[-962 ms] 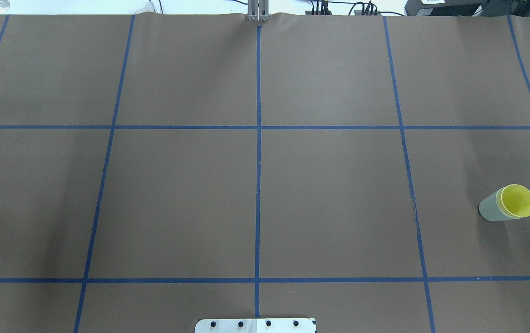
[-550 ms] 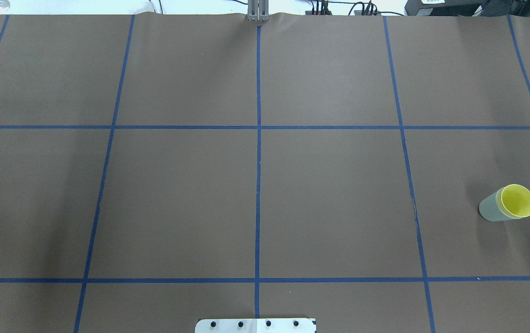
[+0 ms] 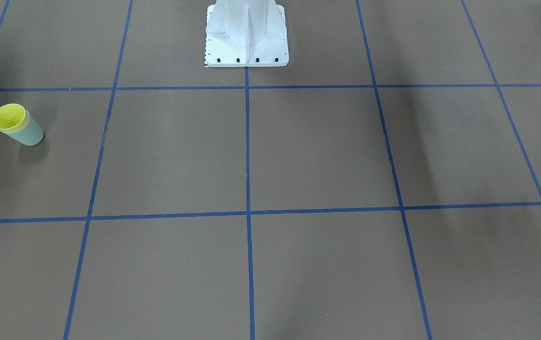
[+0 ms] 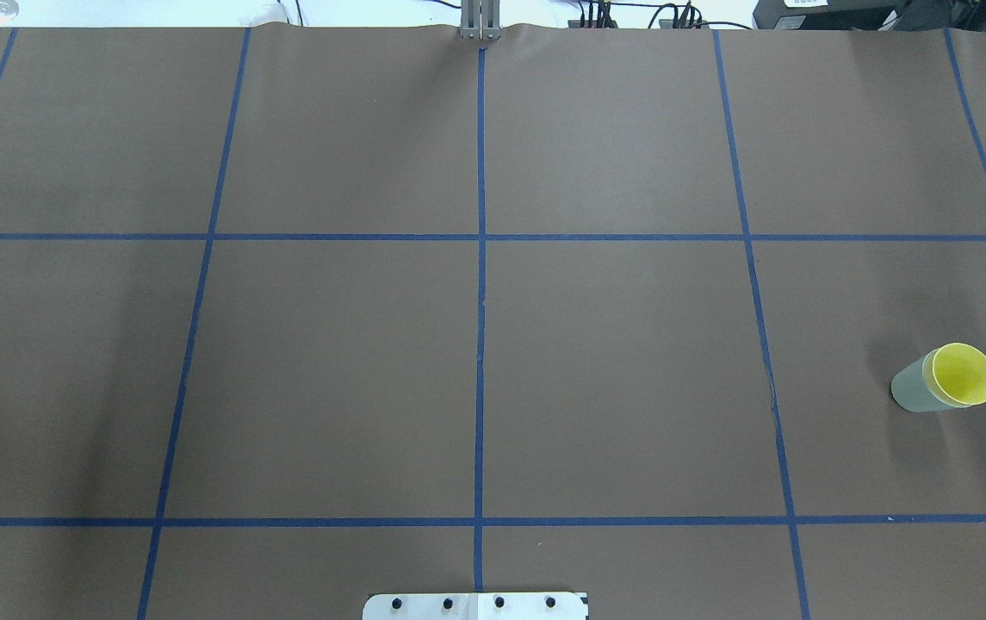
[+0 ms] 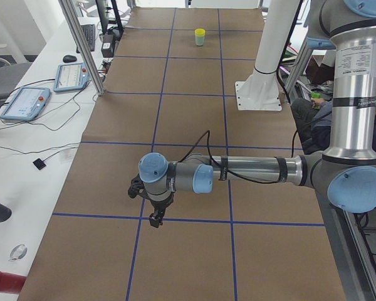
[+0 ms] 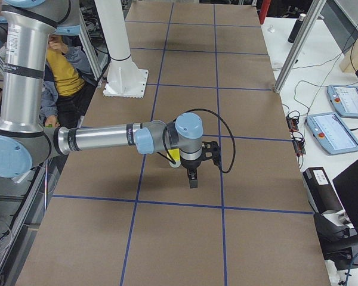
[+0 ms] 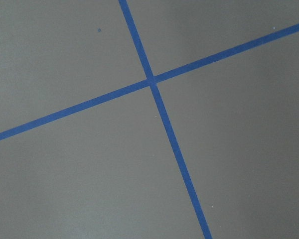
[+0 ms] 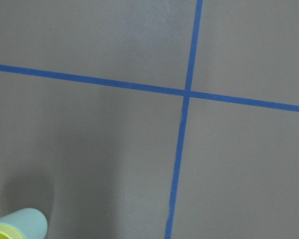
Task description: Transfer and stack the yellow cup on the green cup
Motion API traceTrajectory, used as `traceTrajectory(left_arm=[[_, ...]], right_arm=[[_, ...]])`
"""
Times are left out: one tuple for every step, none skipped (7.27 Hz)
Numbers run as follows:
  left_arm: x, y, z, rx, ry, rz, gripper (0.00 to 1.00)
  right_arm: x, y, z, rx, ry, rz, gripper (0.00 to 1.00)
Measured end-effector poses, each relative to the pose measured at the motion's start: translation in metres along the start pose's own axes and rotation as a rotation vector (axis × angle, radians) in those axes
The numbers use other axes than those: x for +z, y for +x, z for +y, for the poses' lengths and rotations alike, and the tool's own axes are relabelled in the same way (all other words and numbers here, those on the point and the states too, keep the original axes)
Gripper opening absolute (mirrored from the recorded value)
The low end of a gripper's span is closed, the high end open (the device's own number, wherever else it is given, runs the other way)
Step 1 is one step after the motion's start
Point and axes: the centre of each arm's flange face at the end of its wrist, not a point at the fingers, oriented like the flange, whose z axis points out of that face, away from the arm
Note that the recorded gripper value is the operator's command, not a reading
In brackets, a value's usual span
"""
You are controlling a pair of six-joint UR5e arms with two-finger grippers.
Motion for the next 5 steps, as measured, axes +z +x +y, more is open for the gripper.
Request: traceTrajectory(left_arm=[[0.001, 0.0, 0.001, -0.002, -0.002, 0.001, 1.0], [0.001, 0.0, 0.001, -0.003, -0.003, 0.001, 1.0], [0.001, 0.0, 0.001, -0.005, -0.003, 0.001, 1.0], [0.001, 0.0, 0.001, -0.006, -0.003, 0.001, 1.0], [0.001, 0.0, 0.002, -0.008, -0.006, 0.0, 1.0]], right_arm=[[0.008, 0.01, 0.009, 0.009, -0.024, 0.02, 1.0], [0.015, 0.016, 0.015, 0.018, -0.041, 0.028, 1.0], [0.019, 0.02, 0.018, 0.025, -0.051, 0.031, 1.0], [0.021, 0.021, 0.02, 0.03, -0.056, 0.031, 1.0], [0.022, 0.022, 0.02, 0.032, -0.058, 0.032, 1.0]])
